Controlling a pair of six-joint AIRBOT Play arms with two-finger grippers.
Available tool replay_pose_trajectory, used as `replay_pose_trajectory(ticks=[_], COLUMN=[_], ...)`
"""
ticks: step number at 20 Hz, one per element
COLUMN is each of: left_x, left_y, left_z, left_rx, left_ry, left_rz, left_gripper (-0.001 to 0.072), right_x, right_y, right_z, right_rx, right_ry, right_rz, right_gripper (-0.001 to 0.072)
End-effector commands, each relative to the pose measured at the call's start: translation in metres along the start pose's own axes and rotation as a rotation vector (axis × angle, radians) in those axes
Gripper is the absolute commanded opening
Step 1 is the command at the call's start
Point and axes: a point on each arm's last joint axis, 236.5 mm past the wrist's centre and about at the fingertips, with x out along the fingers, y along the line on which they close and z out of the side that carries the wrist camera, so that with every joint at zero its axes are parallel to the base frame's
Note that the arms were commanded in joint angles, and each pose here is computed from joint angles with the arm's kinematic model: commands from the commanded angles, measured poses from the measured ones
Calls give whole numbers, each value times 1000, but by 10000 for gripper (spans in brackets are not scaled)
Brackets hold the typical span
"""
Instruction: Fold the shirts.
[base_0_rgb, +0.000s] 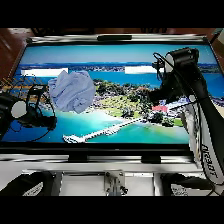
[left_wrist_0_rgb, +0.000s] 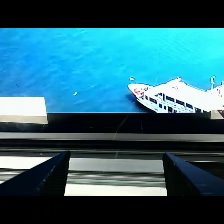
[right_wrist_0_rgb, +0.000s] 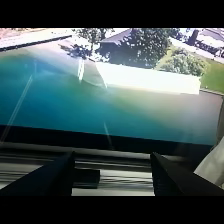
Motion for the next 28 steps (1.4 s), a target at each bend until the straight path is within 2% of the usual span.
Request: replay_pose_trajectory(ticks=[1, 6, 10, 12, 13, 14, 19, 20, 28], left_x=[0, -3, 7, 11, 12, 13, 62, 77, 145], left_y=[0, -11, -14, -20, -23, -24, 16, 25, 15], left_z=[0, 50, 50, 71, 85, 102, 189, 196, 217], left_rx=[0, -43, -32, -16, 22, 61, -71, -94, -94], left_ry=[0, -202, -170, -221, -244, -252, -151, -106, -33], left_rz=[0, -48, -50, -61, -62, -56, -24, -18, -73], left_gripper=[719, 719, 717, 664, 607, 594, 638, 669, 663], right_x=[0, -1, -5, -9, -12, -15, -24, -24, -24], right_y=[2, 8, 13, 15, 18, 23, 53, 56, 57], right_z=[1, 19, 45, 63, 73, 81, 89, 89, 88], right_rx=[17, 28, 42, 84, 115, 130, 131, 130, 130], right_ry=[-3, -79, -189, -264, -306, -340, -373, -369, -368], right_rz=[9, 35, 58, 74, 93, 119, 256, 270, 273], right_gripper=[596, 597, 596, 596, 597, 596, 596, 596, 596])
